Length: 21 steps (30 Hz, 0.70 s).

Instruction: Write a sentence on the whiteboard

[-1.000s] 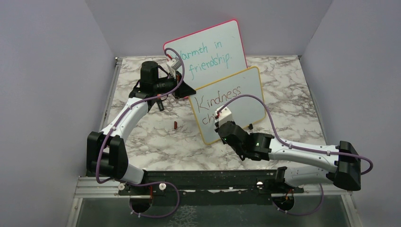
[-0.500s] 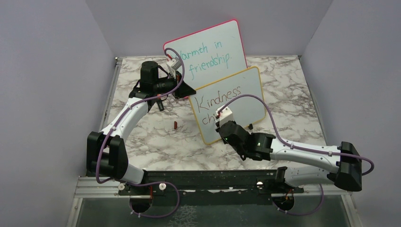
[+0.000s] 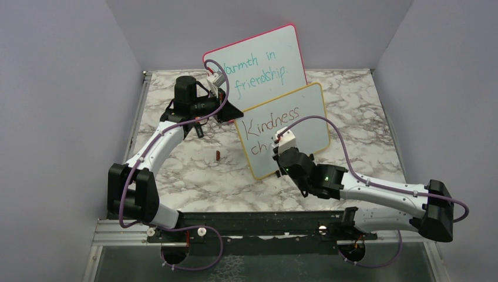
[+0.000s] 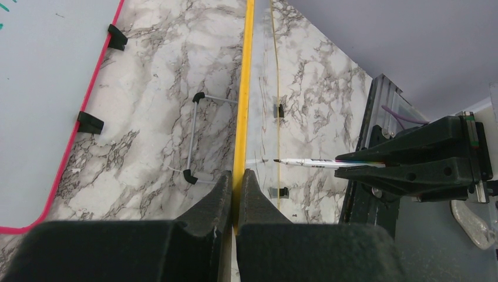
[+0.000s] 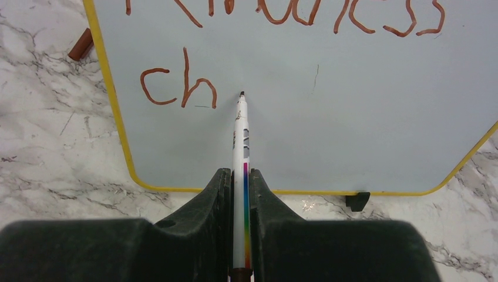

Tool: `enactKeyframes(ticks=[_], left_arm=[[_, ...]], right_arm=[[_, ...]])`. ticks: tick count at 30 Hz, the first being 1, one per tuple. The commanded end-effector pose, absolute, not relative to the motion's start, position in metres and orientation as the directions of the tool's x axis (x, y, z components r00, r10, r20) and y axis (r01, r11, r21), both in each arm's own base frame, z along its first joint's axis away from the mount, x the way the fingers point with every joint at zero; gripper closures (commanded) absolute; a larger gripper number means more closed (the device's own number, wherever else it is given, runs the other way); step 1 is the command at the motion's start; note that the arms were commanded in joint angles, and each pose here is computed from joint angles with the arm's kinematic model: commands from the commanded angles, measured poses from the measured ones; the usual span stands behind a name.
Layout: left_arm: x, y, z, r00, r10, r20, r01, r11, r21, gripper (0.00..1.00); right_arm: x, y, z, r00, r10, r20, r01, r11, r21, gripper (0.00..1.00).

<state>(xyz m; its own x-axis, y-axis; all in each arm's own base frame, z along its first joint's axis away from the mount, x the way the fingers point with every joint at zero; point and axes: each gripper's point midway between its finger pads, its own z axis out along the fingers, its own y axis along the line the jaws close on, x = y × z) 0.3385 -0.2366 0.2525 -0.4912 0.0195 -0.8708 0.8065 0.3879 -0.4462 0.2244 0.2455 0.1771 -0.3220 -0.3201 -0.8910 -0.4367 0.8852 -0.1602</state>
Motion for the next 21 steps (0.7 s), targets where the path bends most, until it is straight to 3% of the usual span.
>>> enactKeyframes(ticks=[1, 21], left_arm=[[0.329, -0.241, 0.222, -0.563, 0.069, -0.824, 0.769, 0.410, -0.491, 1.00], [0.329, -0.242, 0.222, -0.564, 0.069, -0.823, 0.770, 0.404, -0.494, 1.00]], right_arm=[[0.233, 0.241, 0.181, -0.306, -0.290, -0.907, -0.398, 0.904, -0.154, 0.99], [0.234, 0.260, 0.183, -0.292, -0.297, -0.909, -0.479, 0.868, -0.130, 0.99]])
